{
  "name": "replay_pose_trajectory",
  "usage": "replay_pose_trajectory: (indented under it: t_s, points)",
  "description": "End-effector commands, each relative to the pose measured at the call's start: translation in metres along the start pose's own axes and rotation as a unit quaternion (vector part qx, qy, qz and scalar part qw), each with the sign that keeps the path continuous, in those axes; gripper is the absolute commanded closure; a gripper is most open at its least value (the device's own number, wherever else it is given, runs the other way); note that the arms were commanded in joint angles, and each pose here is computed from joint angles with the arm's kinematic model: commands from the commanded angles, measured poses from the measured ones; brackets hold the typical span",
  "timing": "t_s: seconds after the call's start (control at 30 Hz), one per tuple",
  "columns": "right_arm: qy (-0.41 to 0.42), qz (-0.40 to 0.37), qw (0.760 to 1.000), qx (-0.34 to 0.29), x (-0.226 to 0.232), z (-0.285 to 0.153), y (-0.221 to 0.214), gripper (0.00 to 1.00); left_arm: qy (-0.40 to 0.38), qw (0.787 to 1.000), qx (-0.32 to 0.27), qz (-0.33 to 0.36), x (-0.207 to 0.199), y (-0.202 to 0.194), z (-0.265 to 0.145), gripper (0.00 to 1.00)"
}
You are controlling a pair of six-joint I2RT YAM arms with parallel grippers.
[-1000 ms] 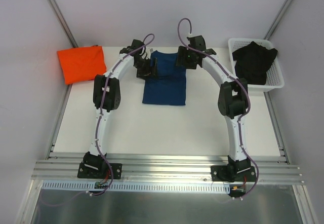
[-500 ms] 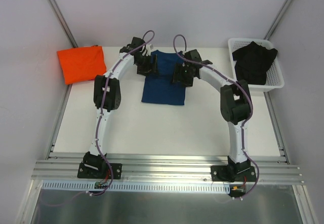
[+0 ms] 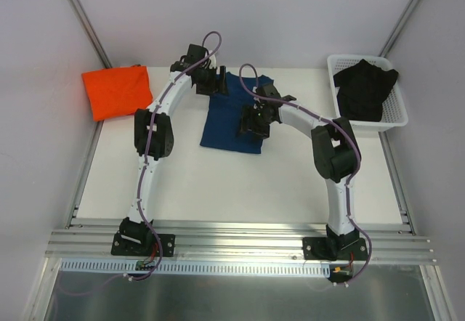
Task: Fold and stack the t-shirts
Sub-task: Grab one side of the 2/3 rectangular tshirt with both arms
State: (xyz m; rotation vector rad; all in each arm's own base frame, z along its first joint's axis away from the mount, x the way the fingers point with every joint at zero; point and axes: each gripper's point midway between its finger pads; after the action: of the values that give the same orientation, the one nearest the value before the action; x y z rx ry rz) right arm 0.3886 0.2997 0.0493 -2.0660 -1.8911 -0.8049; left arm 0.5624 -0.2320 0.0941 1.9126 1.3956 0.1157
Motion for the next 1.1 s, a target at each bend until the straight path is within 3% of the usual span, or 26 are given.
replay_pose_trajectory:
  t_s: [0.0,0.13,0.17,0.23,0.27,0.3,0.5,0.73,1.07]
  points:
    - [0.018,-0.008,1.0,-0.018,0.018,-0.02,0.005,0.3,0.026,0.998,-0.054,0.027,0.0,0.036,-0.02,0.26]
    - [0.015,-0.017,0.999,-0.023,0.016,-0.026,0.007,0.3,0.039,0.998,-0.037,0.016,0.002,0.026,-0.042,0.26]
    - [0.016,-0.017,0.999,-0.032,0.015,-0.033,0.012,0.3,0.041,0.999,-0.01,0.002,0.008,0.007,-0.044,0.27]
    - [0.016,-0.017,0.999,-0.038,0.013,-0.041,0.014,0.3,0.022,1.0,-0.012,-0.013,-0.006,0.003,-0.076,0.27]
    - [0.009,-0.011,0.999,-0.04,0.007,-0.046,0.016,0.3,0.018,0.999,0.018,-0.024,-0.003,-0.023,-0.076,0.28]
    - [0.011,-0.015,0.999,-0.045,0.008,-0.055,0.017,0.3,0.014,1.0,0.008,-0.019,-0.01,-0.02,-0.095,0.28]
    - [-0.007,0.003,0.999,-0.051,-0.019,-0.082,0.009,0.31,0.002,0.998,0.056,-0.036,-0.014,-0.063,-0.122,0.31]
    - [-0.016,0.026,0.999,-0.028,-0.039,-0.086,-0.018,0.32,-0.023,0.987,0.133,-0.085,-0.021,-0.11,-0.119,0.33]
    - [-0.008,0.048,0.999,0.005,-0.044,-0.071,-0.037,0.44,-0.053,0.964,0.211,-0.153,-0.033,-0.165,-0.107,0.4]
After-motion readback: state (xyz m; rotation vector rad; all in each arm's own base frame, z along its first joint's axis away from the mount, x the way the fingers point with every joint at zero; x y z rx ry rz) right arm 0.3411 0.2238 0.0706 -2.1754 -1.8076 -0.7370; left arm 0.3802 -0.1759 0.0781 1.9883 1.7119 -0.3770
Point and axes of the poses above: each gripper's point midway between its finger pads, its own z axis out along the fingers, its own x axis along the line the jaws close on, y = z × x, and after that the axes turned 7 degrees about z, right-handed
